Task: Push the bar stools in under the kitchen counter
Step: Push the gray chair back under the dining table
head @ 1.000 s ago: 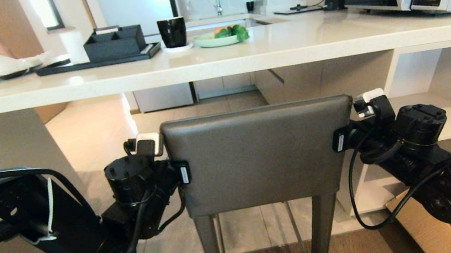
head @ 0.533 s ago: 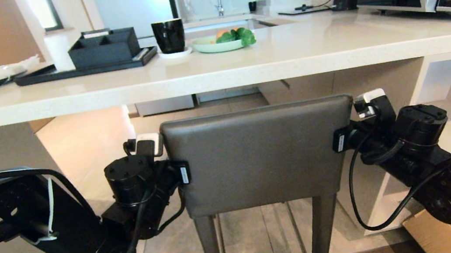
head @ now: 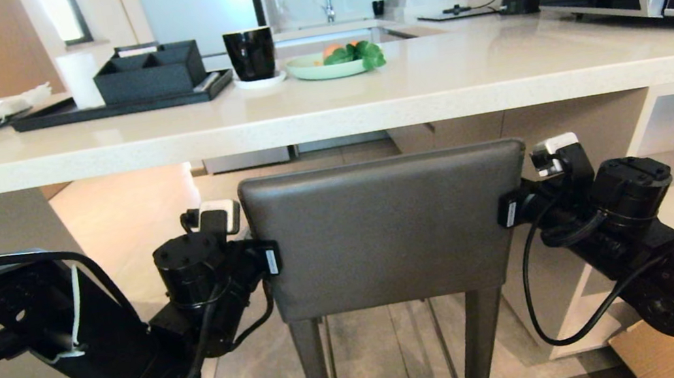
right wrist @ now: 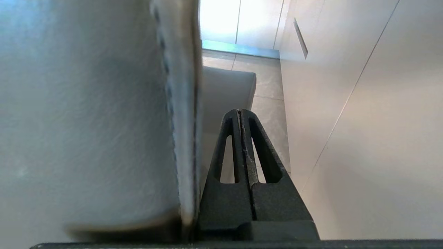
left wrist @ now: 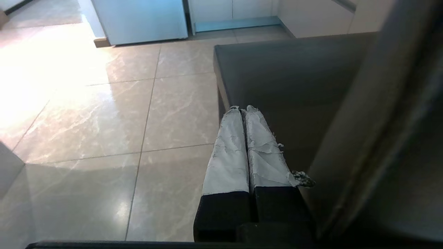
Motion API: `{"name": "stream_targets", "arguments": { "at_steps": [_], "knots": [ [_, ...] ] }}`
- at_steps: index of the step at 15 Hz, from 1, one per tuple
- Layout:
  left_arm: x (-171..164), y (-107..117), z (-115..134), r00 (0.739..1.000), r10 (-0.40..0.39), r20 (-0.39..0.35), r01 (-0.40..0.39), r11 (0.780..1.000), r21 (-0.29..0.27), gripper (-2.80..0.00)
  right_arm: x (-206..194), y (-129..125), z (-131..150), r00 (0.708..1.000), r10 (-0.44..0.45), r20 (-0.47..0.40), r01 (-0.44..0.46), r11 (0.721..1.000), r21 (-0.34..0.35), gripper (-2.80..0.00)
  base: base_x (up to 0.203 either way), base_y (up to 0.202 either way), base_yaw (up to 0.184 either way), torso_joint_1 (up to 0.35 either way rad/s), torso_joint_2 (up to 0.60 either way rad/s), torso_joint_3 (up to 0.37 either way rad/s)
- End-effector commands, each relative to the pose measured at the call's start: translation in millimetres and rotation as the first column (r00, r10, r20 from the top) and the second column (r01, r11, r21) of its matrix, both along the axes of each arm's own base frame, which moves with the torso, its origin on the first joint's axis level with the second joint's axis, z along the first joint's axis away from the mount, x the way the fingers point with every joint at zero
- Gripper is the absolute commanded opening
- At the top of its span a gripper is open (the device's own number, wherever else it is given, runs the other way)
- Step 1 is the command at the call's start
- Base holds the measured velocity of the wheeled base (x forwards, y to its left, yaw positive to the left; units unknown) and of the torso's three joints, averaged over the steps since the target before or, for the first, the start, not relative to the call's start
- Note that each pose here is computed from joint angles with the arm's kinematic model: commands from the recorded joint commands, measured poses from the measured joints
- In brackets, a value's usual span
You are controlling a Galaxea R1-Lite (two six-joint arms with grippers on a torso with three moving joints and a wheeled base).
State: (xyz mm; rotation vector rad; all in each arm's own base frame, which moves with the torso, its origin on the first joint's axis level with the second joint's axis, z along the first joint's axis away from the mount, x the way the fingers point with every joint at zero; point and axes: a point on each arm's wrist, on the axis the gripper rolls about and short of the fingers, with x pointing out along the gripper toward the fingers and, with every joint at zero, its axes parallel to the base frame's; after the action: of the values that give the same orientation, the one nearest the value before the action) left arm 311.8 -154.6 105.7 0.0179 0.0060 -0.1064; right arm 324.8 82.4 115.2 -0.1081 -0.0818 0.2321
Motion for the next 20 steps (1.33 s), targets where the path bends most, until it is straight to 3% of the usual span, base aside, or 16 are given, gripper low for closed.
{"name": "stream_targets", "arguments": {
  "at_steps": [1, 5, 8, 14, 17, 20],
  "knots": [
    [-3.5, 3.8, 3.0, 0.999, 0.042, 0.007, -0.042, 0.999, -0.007, -2.80, -5.0, -2.5, 0.2, 1.000, -0.003, -0.004, 0.003, 1.000, 0.001, -2.80, 0.000, 0.000, 0.000, 0.000, 0.00, 0.000],
    [-26.7, 28.3, -6.6, 0.996, 0.092, -0.019, -0.092, 0.996, 0.008, -2.80, -14.9, -19.5, -5.9, 0.998, -0.047, -0.038, 0.049, 0.998, 0.041, -2.80, 0.000, 0.000, 0.000, 0.000, 0.00, 0.000],
    [-55.2, 43.4, -20.2, 0.989, 0.112, -0.093, -0.109, 0.994, 0.029, -2.80, -36.9, -30.7, -4.4, 0.995, -0.072, -0.069, 0.075, 0.997, 0.034, -2.80, 0.000, 0.000, 0.000, 0.000, 0.00, 0.000],
    [-107.4, 66.1, 37.0, 0.989, 0.130, 0.069, -0.124, 0.988, -0.092, -2.80, -104.0, -49.3, 40.5, 0.986, -0.156, 0.055, 0.152, 0.985, 0.077, -2.80, 0.000, 0.000, 0.000, 0.000, 0.00, 0.000],
    [-140.8, 82.7, 74.1, 0.968, 0.164, 0.188, -0.141, 0.982, -0.129, -2.80, -155.2, -58.3, 63.1, 0.969, -0.199, 0.146, 0.184, 0.977, 0.106, -2.80, 0.000, 0.000, 0.000, 0.000, 0.00, 0.000],
    [-175.1, 104.8, 103.6, 0.941, 0.224, 0.256, -0.188, 0.969, -0.158, -2.80, -212.1, -67.9, 77.4, 0.951, -0.233, 0.204, 0.213, 0.970, 0.115, -2.80, 0.000, 0.000, 0.000, 0.000, 0.00, 0.000]
  ]
}}
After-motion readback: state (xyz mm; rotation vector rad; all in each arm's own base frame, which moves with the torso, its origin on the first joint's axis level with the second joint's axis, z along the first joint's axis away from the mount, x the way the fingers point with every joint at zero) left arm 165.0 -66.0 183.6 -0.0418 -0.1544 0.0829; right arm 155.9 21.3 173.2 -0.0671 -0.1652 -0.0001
